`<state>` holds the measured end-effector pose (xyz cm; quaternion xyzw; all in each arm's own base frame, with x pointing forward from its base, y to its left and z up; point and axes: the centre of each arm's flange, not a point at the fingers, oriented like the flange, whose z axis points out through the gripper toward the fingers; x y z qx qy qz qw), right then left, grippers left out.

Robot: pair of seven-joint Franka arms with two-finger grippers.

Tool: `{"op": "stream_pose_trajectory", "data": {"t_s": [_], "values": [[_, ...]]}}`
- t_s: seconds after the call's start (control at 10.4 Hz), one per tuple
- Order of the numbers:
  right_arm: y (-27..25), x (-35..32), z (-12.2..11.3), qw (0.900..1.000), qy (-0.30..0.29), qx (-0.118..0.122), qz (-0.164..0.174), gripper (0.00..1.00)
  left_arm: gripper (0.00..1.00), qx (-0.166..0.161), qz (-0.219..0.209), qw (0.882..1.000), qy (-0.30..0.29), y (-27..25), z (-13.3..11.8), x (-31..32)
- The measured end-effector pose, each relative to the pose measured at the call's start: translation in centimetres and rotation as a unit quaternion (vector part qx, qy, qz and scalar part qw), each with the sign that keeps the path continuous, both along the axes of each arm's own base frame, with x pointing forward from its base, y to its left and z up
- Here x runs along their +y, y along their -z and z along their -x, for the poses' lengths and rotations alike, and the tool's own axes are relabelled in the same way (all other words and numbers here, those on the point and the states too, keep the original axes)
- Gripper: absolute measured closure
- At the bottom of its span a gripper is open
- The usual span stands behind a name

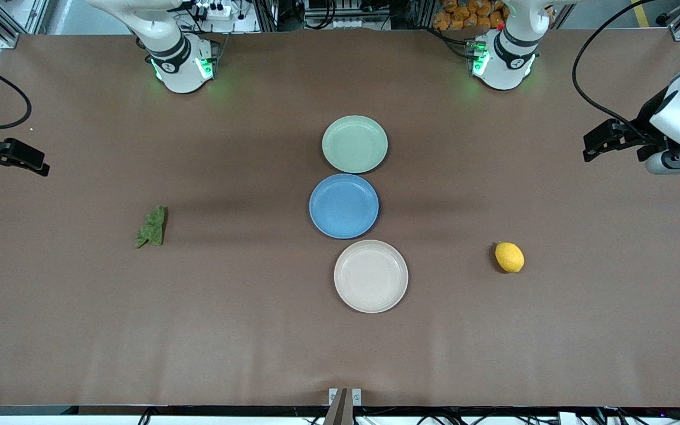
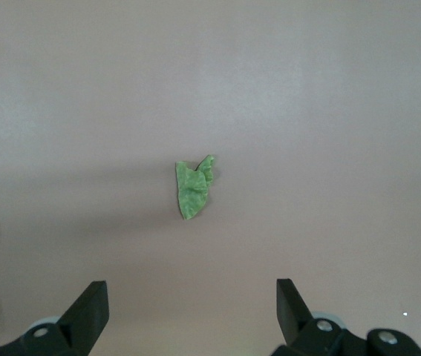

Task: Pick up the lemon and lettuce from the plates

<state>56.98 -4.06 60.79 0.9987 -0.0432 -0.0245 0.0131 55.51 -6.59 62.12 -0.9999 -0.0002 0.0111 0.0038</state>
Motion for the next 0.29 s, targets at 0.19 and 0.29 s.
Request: {"op": "stream_pose_trajectory", "data": {"t_s": [0.19,0.29], "values": [[-0.05,0.28,-0.04,1.0,0.015,-0.001,0.001,0.0,0.0,0.0,0.0,1.0,0.0,0.0,0.0,0.0],[-0.05,0.38,-0.04,1.0,0.016,-0.002,0.001,0.0,0.0,0.0,0.0,1.0,0.0,0.0,0.0,0.01]]}}
